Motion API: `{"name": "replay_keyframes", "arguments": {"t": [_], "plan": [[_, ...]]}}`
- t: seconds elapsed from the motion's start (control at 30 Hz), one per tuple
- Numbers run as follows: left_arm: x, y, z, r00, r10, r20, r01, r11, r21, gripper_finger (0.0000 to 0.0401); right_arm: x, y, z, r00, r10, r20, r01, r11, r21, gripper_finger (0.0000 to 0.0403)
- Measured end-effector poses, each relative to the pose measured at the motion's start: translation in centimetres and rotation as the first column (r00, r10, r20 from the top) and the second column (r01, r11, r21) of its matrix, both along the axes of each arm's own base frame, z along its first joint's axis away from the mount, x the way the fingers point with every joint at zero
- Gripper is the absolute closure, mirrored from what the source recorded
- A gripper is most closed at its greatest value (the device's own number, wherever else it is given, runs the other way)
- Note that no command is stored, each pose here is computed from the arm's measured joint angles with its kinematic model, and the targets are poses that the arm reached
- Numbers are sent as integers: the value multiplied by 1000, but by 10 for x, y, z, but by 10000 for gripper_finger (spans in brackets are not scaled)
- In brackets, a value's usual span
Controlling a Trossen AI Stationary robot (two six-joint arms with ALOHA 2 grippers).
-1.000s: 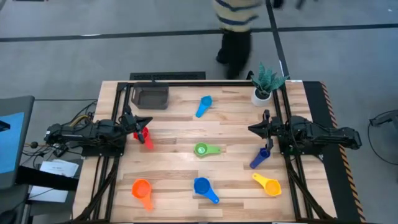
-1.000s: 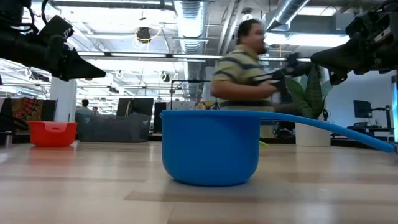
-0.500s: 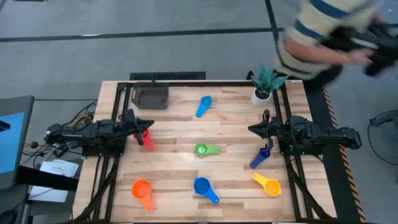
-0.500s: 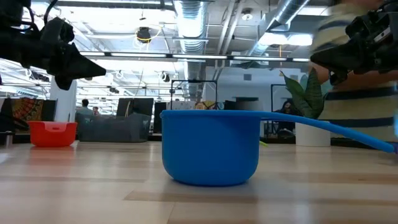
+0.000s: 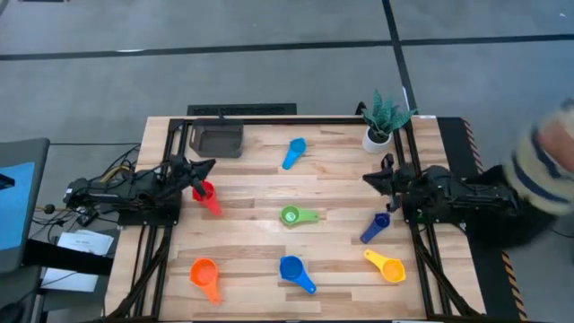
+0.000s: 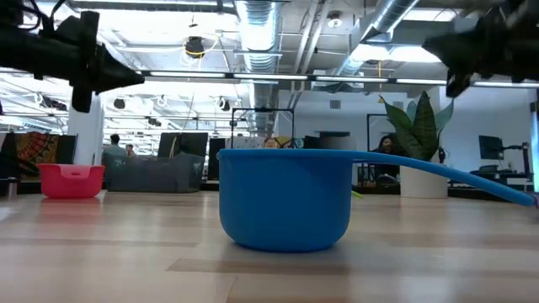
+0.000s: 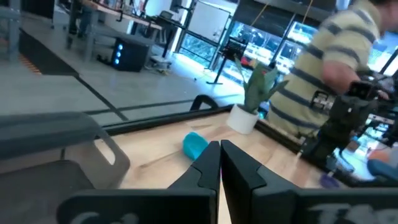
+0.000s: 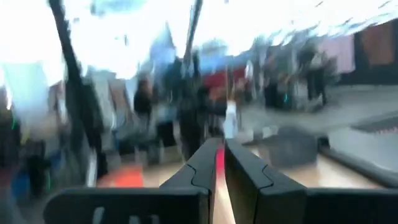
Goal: Nest measuring cups in basket
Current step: Move the orange measuring cup to the center of the table
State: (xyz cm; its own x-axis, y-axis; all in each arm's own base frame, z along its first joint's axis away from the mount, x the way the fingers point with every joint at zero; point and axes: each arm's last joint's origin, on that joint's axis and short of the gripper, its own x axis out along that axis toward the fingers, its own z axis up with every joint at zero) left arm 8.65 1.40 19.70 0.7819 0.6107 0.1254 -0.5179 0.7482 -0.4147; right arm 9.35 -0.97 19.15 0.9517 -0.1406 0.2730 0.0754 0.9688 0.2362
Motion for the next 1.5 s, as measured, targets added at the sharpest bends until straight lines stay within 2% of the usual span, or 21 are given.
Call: {"name": "replay_keyframes", "arguments": {"t": [0.1,0.2,0.3,0.4,0.57,0.73,0.83,0.97,1.07,1.2,1.33,1.4,1.5], "plan": [[-2,0,13,1000,0,22,0,1000,5,401,-5,-5,11,981,-136,139,121,987,107,344],[-1,0,25,1000,-7,-10,7,999,47,401,-8,-8,15,959,-212,190,171,962,214,344],[4,-1,36,1000,-17,-15,18,1000,23,401,-6,-10,12,960,-233,159,167,924,345,344],[15,-2,47,997,-59,-43,59,998,-8,401,-2,-12,8,973,-203,109,136,888,439,344],[45,-6,63,969,-165,-182,156,986,-67,401,11,-12,0,992,-124,-6,113,886,450,344],[70,-11,78,897,-280,-342,235,958,-168,401,27,-13,12,988,-108,-114,146,903,403,344],[77,-13,87,847,-334,-414,263,939,-221,401,42,-15,26,980,-99,-170,161,902,400,344],[74,-14,101,800,-384,-462,272,917,-290,401,73,-13,41,963,-67,-263,173,898,404,344],[67,-18,108,726,-504,-469,356,858,-370,401,102,-8,49,949,-34,-315,182,872,455,344],[57,-32,106,581,-686,-439,478,724,-498,401,147,8,56,933,4,-359,191,842,505,344],[47,-52,100,400,-810,-428,545,586,-600,401,198,38,64,923,30,-384,186,839,512,344],[42,-61,97,325,-837,-441,558,546,-625,401,223,55,68,921,55,-385,164,843,513,344],[36,-75,96,254,-862,-438,577,499,-647,401,258,78,70,918,94,-386,138,835,533,344]]}}
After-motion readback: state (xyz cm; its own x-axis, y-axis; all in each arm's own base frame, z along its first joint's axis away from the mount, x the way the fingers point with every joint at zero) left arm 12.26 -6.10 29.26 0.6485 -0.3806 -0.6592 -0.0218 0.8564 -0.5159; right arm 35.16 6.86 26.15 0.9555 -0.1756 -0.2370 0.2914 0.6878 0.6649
